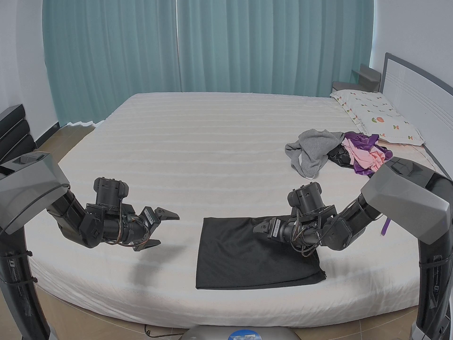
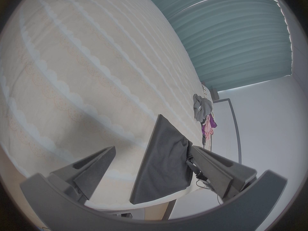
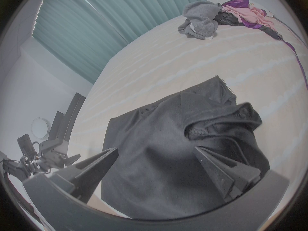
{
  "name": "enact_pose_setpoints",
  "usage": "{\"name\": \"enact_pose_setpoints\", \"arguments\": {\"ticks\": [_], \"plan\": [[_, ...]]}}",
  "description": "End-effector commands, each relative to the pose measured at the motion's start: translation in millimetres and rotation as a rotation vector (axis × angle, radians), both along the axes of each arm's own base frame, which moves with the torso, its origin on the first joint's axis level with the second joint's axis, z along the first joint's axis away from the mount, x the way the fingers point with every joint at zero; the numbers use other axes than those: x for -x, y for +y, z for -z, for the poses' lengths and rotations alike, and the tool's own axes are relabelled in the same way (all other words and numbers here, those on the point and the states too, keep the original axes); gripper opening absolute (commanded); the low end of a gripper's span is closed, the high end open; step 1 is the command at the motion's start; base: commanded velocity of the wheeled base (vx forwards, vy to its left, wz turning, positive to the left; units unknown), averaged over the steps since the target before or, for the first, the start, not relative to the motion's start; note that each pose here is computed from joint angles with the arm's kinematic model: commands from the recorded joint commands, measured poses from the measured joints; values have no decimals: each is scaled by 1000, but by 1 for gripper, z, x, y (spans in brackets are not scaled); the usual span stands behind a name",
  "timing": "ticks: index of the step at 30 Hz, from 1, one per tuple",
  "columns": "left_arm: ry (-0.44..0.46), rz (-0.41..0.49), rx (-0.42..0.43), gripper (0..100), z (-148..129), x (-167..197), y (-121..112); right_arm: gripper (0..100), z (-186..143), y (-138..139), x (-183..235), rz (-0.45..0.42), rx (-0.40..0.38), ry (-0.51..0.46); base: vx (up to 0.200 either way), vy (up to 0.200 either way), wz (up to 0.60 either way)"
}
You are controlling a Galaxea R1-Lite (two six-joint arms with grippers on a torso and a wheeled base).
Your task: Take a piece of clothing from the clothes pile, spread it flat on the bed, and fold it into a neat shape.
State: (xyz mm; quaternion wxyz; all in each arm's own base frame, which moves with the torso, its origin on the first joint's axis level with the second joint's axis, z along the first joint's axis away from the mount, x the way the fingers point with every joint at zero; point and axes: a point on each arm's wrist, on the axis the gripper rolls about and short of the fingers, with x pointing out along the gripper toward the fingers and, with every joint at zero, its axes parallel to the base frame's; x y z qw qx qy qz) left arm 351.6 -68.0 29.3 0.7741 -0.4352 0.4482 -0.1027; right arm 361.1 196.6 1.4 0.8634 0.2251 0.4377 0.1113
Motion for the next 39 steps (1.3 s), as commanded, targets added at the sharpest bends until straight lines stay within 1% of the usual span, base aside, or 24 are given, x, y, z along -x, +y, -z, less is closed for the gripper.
{"name": "enact_pose_setpoints", "arguments": {"ticks": [1,3,4,6,8,12,16,20,23,28,32,33,39], "plan": [[2,-1,0,100,0,0,0,100,12,-8,-21,47,6,-12,0,0,0],[0,-1,0,100,0,0,0,100,9,-15,-29,85,11,-35,0,0,0],[2,-1,0,100,0,0,0,100,7,-24,-35,118,17,-51,0,0,0],[0,-1,0,100,0,0,0,100,8,-34,-42,155,21,-59,0,0,0],[0,-1,0,100,0,0,0,100,8,-51,-51,201,23,-62,0,0,0],[0,-2,-1,100,0,0,0,100,8,-72,-58,252,24,-63,0,0,0],[2,-2,-1,100,0,0,0,100,5,-85,-61,283,22,-68,0,0,0],[2,-2,-1,100,0,0,0,100,2,-90,-61,281,6,-66,0,0,0],[2,-2,-1,100,0,0,0,100,1,-89,-61,245,-18,-74,0,0,0],[-2,0,0,100,0,-1,-1,100,6,-84,-64,213,-52,-94,0,0,0],[-2,-1,1,100,0,-2,-1,100,14,-80,-66,193,-53,-96,0,0,0],[-5,-1,1,100,0,-2,-1,0,16,-80,-66,191,-52,-92,0,0,0],[-5,0,0,100,0,-2,-1,0,20,-82,-67,178,-29,-95,0,0,0]]}}
